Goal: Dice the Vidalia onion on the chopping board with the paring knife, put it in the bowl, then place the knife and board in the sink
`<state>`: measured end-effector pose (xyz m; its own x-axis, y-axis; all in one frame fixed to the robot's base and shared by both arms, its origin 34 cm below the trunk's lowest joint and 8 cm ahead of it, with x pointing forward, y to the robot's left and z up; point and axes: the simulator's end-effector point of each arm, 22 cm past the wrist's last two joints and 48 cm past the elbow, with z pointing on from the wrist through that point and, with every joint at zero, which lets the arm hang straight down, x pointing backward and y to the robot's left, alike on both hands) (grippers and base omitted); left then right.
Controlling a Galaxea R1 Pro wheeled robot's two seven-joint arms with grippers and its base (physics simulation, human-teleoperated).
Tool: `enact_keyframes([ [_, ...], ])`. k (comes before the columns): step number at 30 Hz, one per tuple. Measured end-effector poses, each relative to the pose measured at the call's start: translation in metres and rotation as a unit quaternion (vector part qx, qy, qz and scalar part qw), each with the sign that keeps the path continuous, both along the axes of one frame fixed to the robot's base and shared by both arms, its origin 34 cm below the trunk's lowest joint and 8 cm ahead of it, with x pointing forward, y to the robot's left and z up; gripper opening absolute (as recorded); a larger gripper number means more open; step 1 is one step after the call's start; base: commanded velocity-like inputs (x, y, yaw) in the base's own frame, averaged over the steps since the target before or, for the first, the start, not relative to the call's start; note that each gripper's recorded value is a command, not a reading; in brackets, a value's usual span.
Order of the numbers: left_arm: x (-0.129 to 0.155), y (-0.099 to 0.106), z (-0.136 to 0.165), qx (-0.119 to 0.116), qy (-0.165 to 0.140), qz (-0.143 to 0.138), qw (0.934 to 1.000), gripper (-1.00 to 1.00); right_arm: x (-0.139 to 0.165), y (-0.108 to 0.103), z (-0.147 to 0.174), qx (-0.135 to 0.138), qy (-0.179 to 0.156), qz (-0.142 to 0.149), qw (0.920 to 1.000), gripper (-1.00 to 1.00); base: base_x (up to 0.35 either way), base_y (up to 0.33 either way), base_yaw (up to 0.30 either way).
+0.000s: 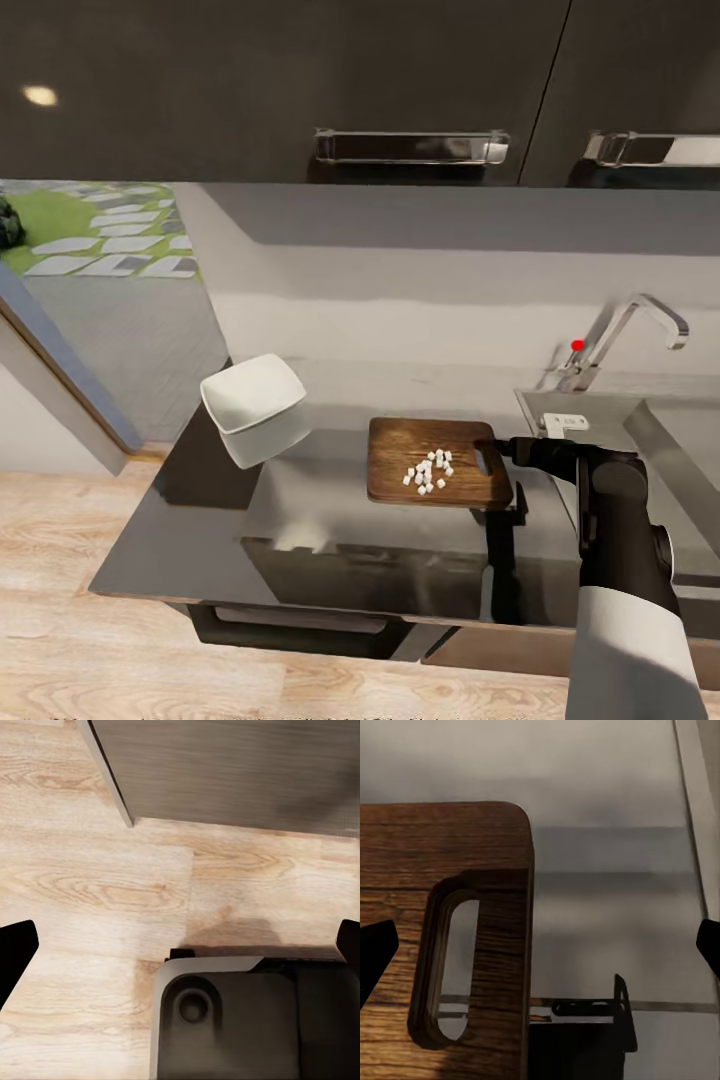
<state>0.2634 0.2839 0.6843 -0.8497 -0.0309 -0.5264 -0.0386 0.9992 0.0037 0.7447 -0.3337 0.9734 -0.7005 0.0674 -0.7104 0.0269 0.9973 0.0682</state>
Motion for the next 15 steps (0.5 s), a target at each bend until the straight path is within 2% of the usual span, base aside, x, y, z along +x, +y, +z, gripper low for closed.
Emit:
enact_keyframes([
  [15, -0.009, -0.004, -0.004, -0.002, 0.013, 0.001, 0.9999, 1.00, -0.001, 0.000, -0.015, 0.000, 0.012, 0.000, 0.9999, 1.00, 0.001, 0.000, 0.000],
])
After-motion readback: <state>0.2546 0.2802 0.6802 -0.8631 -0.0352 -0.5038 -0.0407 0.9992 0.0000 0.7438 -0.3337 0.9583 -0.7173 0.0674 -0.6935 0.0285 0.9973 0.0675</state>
